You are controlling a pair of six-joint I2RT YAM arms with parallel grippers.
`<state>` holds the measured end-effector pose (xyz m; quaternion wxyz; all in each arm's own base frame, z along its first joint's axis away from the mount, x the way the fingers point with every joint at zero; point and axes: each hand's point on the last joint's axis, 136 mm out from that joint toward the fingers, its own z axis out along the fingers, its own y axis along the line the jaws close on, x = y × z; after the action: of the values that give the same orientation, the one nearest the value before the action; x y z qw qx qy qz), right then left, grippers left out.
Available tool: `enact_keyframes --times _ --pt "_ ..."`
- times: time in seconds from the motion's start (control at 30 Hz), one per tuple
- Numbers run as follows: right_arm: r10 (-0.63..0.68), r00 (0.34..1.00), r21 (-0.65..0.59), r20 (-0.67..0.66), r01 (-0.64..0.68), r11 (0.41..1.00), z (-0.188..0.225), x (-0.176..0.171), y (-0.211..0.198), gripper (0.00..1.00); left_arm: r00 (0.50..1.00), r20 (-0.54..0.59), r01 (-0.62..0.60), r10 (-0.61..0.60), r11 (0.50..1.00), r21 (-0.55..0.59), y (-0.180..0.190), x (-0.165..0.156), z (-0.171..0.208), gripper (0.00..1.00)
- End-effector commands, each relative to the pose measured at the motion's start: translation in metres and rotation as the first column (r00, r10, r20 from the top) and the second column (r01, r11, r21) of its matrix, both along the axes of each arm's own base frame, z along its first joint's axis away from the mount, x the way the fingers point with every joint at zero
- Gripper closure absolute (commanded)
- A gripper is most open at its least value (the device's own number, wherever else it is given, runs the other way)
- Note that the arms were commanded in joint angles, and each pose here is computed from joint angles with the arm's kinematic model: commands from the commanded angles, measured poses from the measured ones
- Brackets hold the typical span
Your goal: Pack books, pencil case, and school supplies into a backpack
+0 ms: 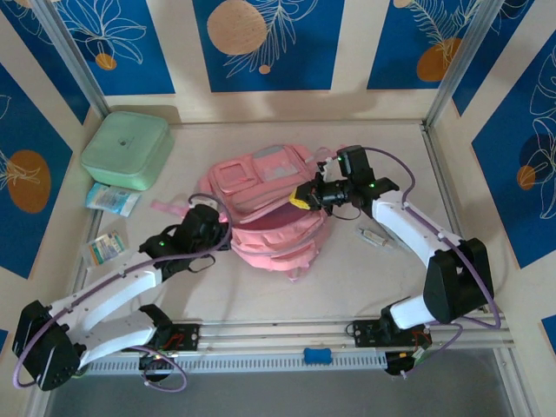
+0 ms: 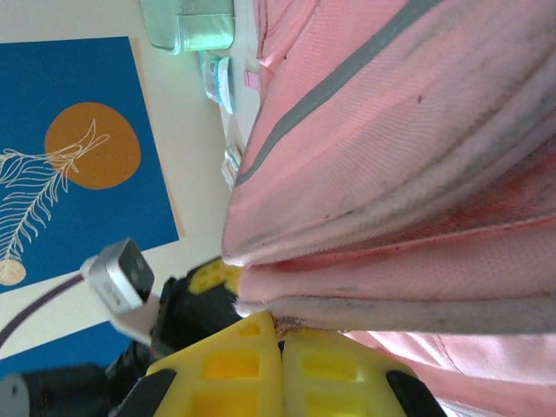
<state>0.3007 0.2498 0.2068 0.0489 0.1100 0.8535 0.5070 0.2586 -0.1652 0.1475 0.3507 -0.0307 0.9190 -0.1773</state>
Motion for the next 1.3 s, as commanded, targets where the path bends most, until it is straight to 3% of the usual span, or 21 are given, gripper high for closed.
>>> enact_keyframes --times 0.0,0.13,0.27,0.37,0.5,0.6,0.8,1.07,1.27 --pt "-0.024 0.999 -0.007 0.049 0.024 1.000 0.001 0.004 -0.021 1.00 0.989 -0.077 -0.119 0.129 0.985 0.122 0.052 0.009 -0.033 1.00" --pt "-0.013 0.999 -0.014 0.036 0.013 1.000 -0.008 0.003 -0.022 1.00 0.977 -0.075 -0.190 0.198 0.977 0.098 0.073 0.034 -0.036 1.00" --pt "0.032 0.999 -0.030 0.042 -0.030 0.999 -0.017 -0.003 -0.010 1.00 0.992 -0.067 -0.108 0.105 0.994 -0.029 0.044 0.043 -0.027 1.00" --pt "0.062 0.997 -0.085 0.047 -0.058 0.995 -0.021 -0.009 0.002 1.00 0.994 -0.068 -0.082 0.081 0.997 -0.011 0.038 0.037 -0.029 1.00" --pt "0.130 0.990 -0.137 0.062 -0.121 0.983 -0.027 -0.031 0.040 0.84 0.994 -0.075 -0.082 0.081 0.996 -0.016 0.037 0.034 -0.035 1.00" --pt "0.170 0.984 -0.188 0.051 -0.158 0.969 -0.042 -0.048 0.068 0.79 0.993 -0.071 -0.092 0.091 0.996 -0.010 0.039 0.034 -0.035 1.00" --pt "0.208 0.978 -0.249 0.010 -0.199 0.948 -0.079 -0.045 0.106 0.74 0.995 -0.070 -0.072 0.070 0.997 -0.033 0.033 0.032 -0.034 1.00" --pt "0.072 0.997 -0.413 -0.011 -0.070 0.908 -0.131 -0.009 0.054 0.71 0.993 -0.027 -0.108 0.112 0.987 0.116 0.059 0.032 -0.040 1.00" --pt "0.022 0.999 -0.524 -0.031 -0.035 0.851 -0.171 0.004 0.026 0.79 0.995 0.039 -0.102 0.096 0.972 0.213 0.066 0.052 -0.046 1.00"
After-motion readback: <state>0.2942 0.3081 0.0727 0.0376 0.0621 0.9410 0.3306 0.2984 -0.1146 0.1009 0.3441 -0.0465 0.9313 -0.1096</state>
